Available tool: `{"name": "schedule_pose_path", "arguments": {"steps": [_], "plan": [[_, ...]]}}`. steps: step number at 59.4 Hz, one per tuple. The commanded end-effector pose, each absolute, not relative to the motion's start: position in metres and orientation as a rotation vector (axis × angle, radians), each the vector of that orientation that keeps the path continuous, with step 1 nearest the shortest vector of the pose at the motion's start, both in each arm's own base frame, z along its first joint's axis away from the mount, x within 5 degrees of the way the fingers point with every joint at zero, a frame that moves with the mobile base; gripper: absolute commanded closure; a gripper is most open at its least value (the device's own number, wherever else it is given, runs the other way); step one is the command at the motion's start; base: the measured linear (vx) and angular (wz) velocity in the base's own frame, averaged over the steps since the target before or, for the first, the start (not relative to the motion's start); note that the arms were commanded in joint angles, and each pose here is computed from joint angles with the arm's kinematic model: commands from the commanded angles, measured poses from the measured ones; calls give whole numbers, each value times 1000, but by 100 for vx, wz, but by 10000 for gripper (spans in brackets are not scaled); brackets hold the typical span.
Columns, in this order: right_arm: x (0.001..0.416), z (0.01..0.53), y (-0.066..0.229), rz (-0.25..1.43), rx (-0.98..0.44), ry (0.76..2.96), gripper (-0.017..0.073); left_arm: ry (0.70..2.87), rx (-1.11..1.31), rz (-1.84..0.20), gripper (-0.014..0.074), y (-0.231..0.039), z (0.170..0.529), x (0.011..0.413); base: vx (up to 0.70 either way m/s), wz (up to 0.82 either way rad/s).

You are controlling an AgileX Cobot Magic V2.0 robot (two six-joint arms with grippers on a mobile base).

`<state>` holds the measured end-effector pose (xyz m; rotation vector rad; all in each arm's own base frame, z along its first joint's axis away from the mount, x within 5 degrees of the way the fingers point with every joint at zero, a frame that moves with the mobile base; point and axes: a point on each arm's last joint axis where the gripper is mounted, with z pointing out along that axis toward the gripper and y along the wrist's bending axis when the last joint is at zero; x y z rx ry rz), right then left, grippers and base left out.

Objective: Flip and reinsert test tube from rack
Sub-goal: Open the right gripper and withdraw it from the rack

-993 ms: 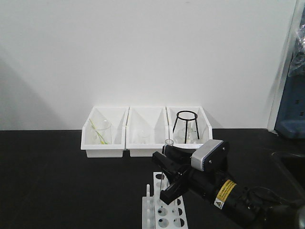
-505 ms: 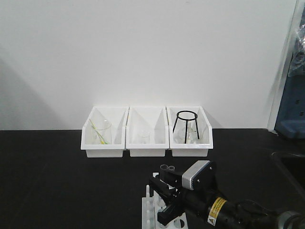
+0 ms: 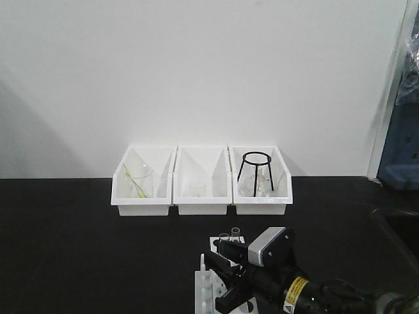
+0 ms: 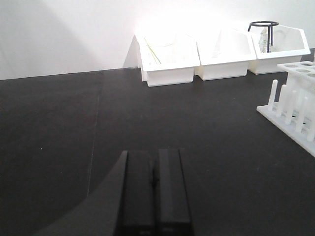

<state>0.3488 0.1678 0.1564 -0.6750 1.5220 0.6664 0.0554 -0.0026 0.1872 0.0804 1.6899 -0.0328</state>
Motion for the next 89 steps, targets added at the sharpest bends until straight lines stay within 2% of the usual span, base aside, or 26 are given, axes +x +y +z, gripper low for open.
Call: {"name": "schedule_pose_path", "arguments": {"steps": [1,11,20,25,31,36,43,52,72,89], "plan": [[350,192,170,698,-649,1336,192,1598,76,-57,599,-4,196,55,0,0],[349,198,169,706,-631,1315,46,1598,76,-57,599,-4,196,55,0,0],[344,224,166,688,-621,1265,34,1598,76,-57,599,-4,196,55,0,0],[338,249,163,677,-613,1227,71,1598,76,-57,599,-4,196,55,0,0],[327,282,157,673,-577,1233,172,1598,76,-57,599,-4,196,55,0,0],[314,309,149,641,-554,1267,318,1598,76,-57,599,-4,196,55,0,0],[292,340,137,584,-531,1362,578,1598,76,-57,599,-4,196,55,0,0],[253,363,119,578,-474,1444,573,1598,76,-57,599,-4,196,55,0,0],[155,333,77,499,-419,1499,573,1598,76,-57,599,-4,196,55,0,0],[115,317,63,494,-412,1433,573,1598,76,-57,599,-4,196,55,0,0]]}}
